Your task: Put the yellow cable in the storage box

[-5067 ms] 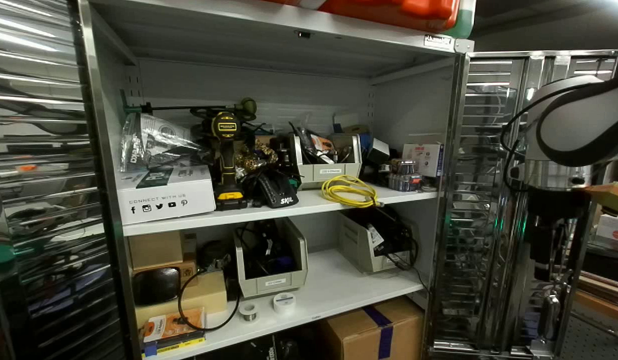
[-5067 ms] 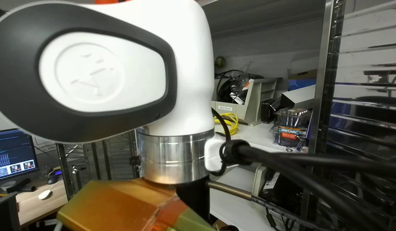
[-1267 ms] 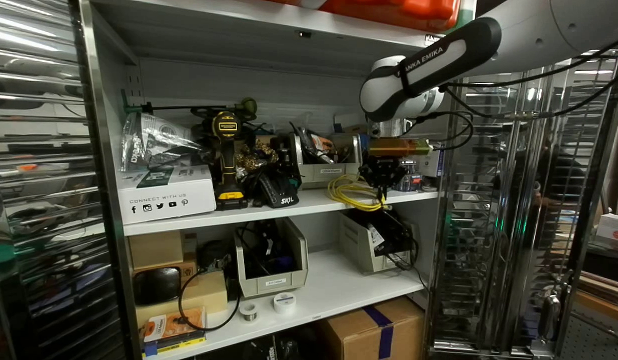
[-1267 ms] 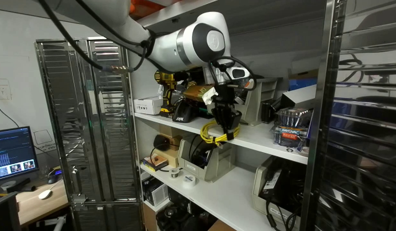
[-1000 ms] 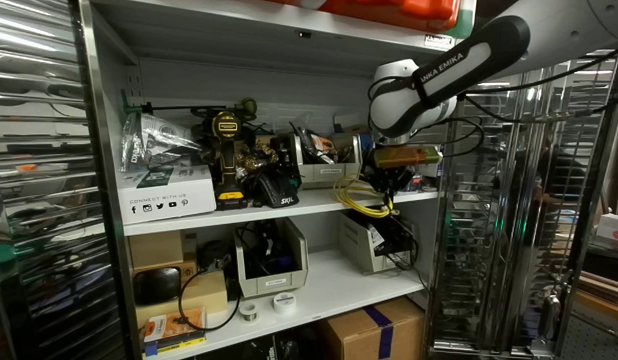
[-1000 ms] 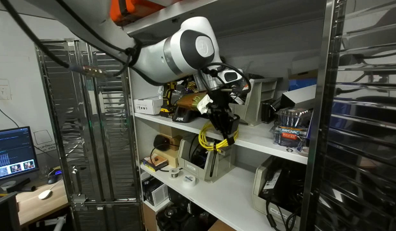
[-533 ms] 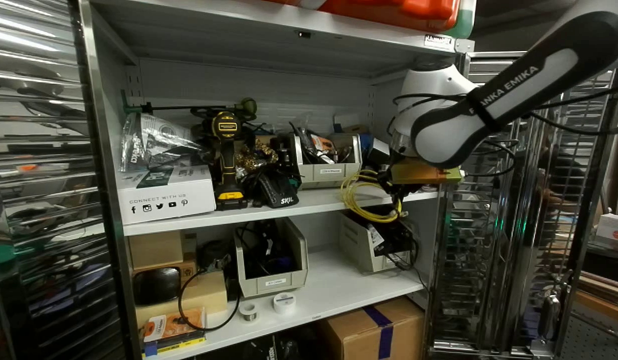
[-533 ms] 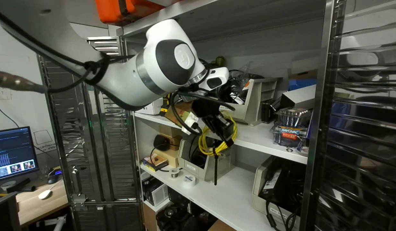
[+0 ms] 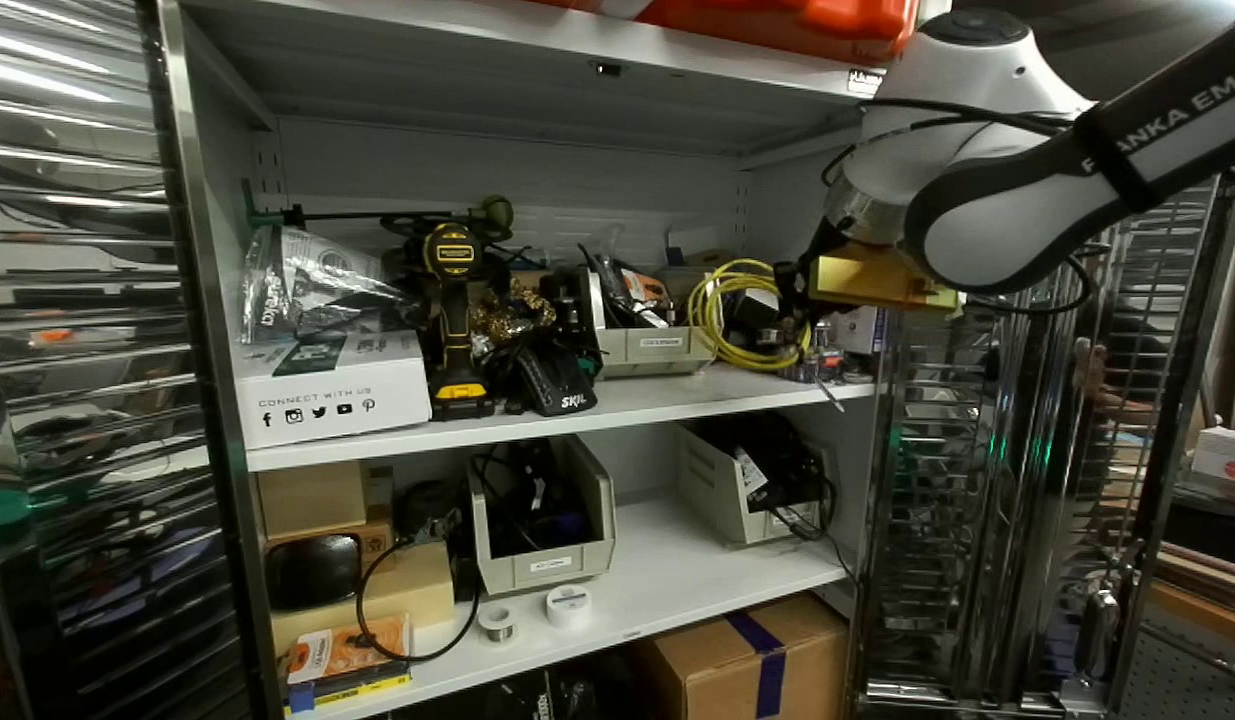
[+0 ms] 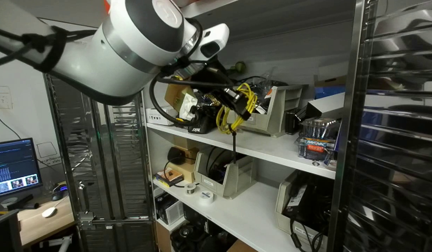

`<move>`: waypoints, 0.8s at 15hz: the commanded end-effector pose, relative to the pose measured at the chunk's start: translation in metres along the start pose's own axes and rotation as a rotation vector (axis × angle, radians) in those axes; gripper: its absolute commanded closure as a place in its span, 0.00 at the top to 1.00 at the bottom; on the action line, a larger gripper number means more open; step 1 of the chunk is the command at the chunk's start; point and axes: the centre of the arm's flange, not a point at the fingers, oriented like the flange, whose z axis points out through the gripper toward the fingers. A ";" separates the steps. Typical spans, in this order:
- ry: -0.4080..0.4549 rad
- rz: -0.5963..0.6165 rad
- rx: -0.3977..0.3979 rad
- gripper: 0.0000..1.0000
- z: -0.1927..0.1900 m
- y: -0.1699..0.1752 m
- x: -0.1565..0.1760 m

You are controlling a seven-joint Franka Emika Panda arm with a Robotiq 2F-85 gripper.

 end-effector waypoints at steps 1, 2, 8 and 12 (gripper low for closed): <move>0.121 0.073 0.025 0.08 -0.010 -0.010 0.032; 0.137 0.102 0.025 0.07 -0.005 -0.014 0.047; 0.114 0.220 0.082 0.06 0.023 -0.053 0.137; 0.070 0.281 0.139 0.06 0.042 -0.086 0.178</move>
